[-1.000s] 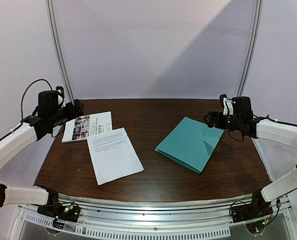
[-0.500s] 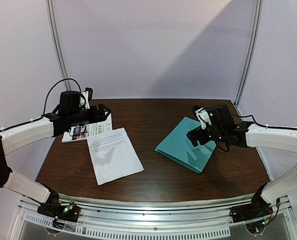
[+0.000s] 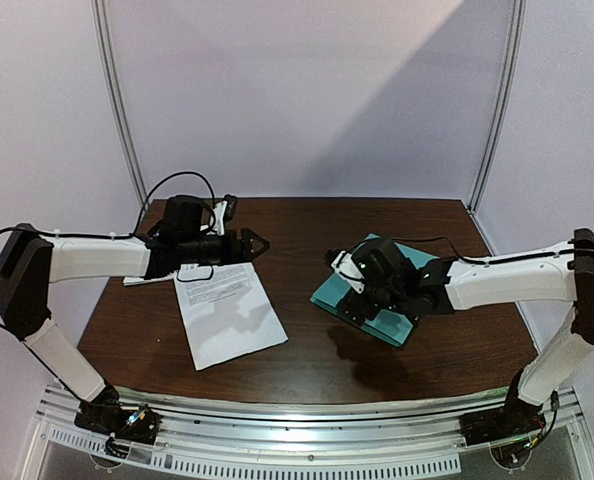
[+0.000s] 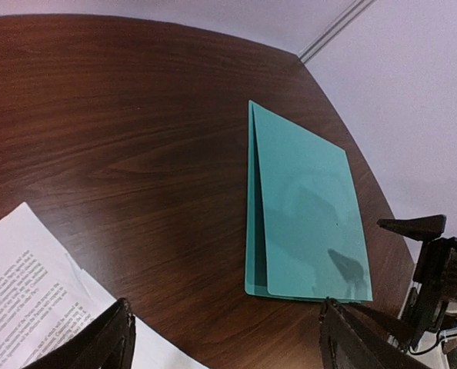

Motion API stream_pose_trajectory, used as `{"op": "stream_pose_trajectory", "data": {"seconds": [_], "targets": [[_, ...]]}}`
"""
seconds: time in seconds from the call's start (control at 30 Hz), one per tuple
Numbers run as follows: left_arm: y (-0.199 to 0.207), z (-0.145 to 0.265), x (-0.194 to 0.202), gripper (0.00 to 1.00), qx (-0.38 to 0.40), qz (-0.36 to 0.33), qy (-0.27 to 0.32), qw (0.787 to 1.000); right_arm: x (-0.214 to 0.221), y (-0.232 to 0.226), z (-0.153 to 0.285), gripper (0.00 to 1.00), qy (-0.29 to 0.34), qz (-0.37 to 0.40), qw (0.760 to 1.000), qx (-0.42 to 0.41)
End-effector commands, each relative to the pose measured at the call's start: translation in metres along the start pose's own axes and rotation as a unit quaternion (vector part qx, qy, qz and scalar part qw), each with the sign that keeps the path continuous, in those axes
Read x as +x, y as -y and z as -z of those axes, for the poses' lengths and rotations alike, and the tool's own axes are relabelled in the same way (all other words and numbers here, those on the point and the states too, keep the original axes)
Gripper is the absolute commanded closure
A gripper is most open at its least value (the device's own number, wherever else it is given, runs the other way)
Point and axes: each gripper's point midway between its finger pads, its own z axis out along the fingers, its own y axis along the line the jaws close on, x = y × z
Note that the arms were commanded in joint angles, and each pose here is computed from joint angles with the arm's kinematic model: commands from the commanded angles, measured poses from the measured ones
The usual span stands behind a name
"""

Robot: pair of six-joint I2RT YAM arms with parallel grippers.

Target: Put the files into the folder

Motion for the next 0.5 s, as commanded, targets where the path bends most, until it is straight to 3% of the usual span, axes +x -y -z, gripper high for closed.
{"op": "stream_pose_trajectory", "data": {"seconds": [0.0, 0.47], "targets": [[0.017, -0.011, -0.004, 0.18, 0.037, 0.001, 0.005, 0.999, -0.005, -0.008, -0.005, 0.01, -0.017, 0.07, 0.997, 0.039], [0.006, -0.022, 0.006, 0.2, 0.025, 0.006, -0.001, 1.0, 0.009, -0.033, -0.028, 0.01, -0.062, 0.159, 0.983, 0.061]]}}
